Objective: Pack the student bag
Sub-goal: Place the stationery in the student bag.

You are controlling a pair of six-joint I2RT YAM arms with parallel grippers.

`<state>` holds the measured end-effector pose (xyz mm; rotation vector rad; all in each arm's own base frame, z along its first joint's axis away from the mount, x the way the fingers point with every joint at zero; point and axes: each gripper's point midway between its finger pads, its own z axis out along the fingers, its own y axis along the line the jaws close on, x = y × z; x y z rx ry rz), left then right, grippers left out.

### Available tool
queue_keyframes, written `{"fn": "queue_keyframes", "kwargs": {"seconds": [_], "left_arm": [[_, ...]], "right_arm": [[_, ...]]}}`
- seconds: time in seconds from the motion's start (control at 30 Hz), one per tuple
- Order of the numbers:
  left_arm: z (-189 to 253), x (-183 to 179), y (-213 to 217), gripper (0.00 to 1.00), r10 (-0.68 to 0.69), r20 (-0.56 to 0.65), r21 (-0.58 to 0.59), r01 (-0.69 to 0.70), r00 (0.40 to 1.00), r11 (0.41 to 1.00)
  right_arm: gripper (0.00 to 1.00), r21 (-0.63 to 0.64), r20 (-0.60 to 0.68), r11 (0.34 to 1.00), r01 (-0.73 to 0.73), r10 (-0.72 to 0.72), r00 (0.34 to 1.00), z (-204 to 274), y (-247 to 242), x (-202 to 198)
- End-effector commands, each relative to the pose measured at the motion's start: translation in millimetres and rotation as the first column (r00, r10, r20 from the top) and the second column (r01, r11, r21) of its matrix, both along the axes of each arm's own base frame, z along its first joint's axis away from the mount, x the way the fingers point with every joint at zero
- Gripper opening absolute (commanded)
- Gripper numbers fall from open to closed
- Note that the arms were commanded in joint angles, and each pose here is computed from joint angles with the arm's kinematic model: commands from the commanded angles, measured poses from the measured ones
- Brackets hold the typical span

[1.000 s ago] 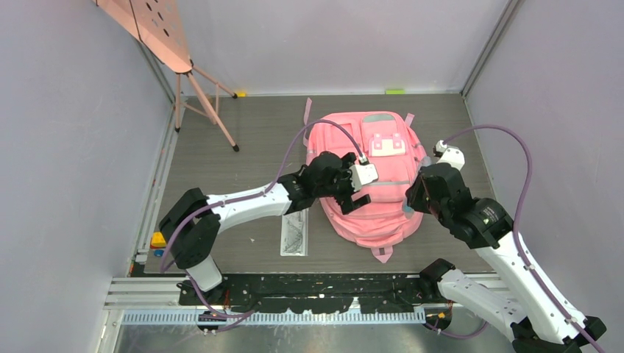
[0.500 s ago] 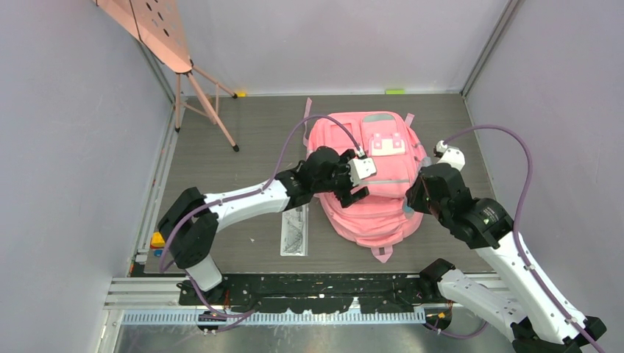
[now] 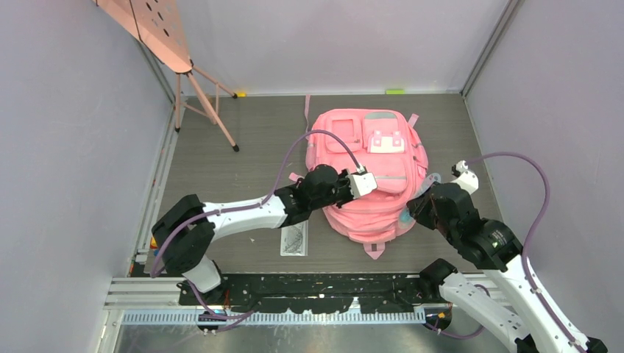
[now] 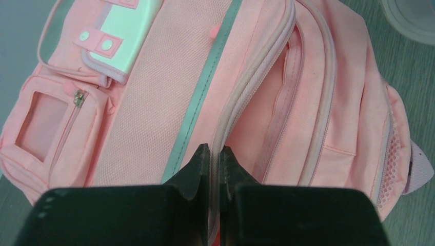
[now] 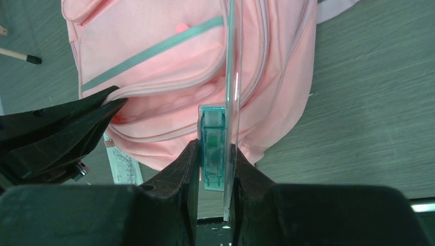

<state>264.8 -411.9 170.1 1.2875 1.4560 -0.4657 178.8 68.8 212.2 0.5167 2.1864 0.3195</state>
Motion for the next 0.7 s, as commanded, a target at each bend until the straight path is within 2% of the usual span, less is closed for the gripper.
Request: {"fn": "queue_keyframes", "kwargs": {"seconds": [0.0, 0.13, 0.3, 0.4, 0.67], "left_arm": [[79.0, 13.8, -0.1, 0.00, 0.128, 0.165, -0.230, -0.088, 0.978, 0.969], [101.1, 4.4, -4.5, 0.00, 0.236, 0.164, -0.338, -0.170, 0.958, 0.926], [121.7, 1.3, -6.8, 0.00, 0.257, 0.068, -0.428, -0.204, 0.964, 0.881], [134.0, -7.0, -9.5, 0.00, 0.218, 0.047, -0.469, -0.171, 0.975, 0.866], [135.5, -12.7, -14.2, 0.00, 0.178, 0.023, -0.426, -0.151, 0.984, 0.892]], "right_arm": [[0.00, 0.176, -0.008, 0.980, 0.094, -0.094, 0.996, -6.1, 9.5, -1.6], [0.00, 0.322, -0.004, 0.940, 0.114, -0.120, 0.993, -7.4, 23.5, 0.3], [0.00, 0.461, -0.020, 0.876, 0.145, -0.153, 0.988, -12.5, 37.9, 4.9], [0.00, 0.525, 0.005, 0.839, 0.141, -0.168, 0.986, -6.5, 44.4, 11.8], [0.00, 0.680, 0.072, 0.724, 0.118, -0.225, 0.972, 9.3, 54.2, 27.0]]}}
